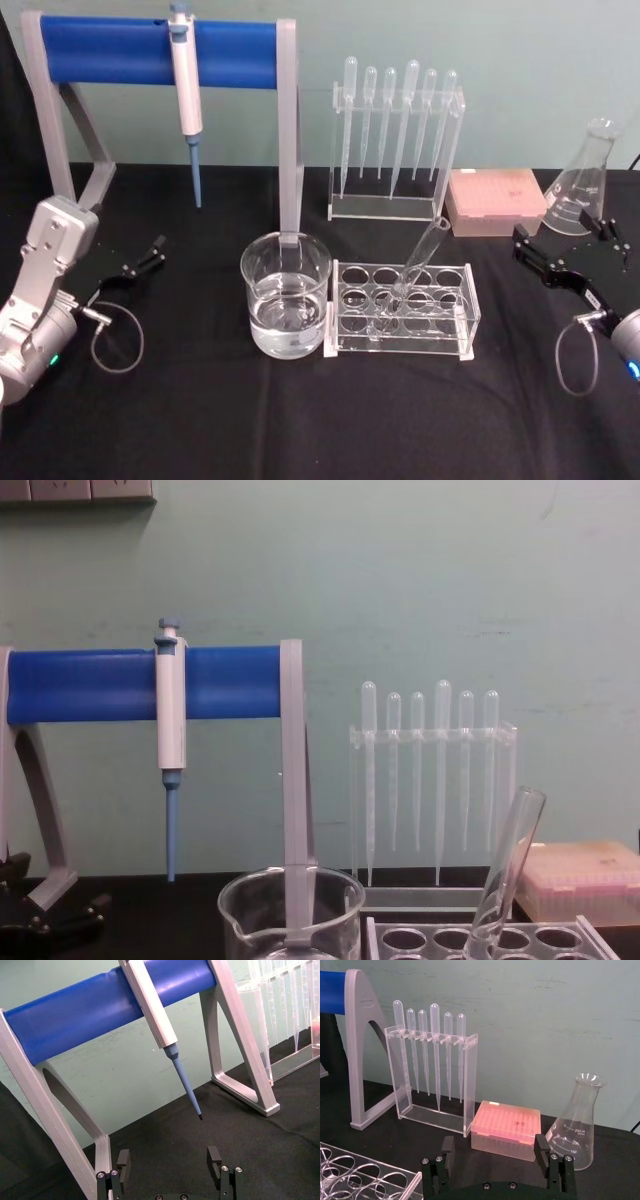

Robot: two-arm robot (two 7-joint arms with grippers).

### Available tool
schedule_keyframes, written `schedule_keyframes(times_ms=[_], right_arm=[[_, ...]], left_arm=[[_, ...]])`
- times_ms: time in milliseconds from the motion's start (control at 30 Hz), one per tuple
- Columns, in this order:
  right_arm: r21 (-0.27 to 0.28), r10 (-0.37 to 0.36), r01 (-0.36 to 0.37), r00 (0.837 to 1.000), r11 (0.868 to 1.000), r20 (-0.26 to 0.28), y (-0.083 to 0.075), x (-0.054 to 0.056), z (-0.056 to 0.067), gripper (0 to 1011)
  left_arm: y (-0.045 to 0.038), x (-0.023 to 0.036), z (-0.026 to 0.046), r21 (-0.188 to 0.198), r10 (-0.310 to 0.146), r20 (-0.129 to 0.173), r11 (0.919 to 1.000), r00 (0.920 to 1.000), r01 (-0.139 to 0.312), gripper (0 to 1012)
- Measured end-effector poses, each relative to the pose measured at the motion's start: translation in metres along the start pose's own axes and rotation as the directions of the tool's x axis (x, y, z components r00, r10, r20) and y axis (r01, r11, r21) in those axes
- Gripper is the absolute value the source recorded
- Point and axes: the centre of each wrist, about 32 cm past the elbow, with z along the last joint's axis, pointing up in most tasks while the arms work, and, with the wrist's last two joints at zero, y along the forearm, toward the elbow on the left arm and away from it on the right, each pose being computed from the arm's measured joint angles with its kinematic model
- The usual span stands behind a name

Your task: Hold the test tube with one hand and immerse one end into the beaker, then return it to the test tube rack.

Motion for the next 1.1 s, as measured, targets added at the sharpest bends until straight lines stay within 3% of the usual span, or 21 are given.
schedule_keyframes(times_ms=[1100], right_arm=[[0.002,-0.004,0.004,1.0,1.0,0.0,-0.0005,0.0002,0.0011,1004]], left_arm=[[0.0,0.0,0.0,0.0,0.0,0.0,1.0,1.0,0.0,1000]])
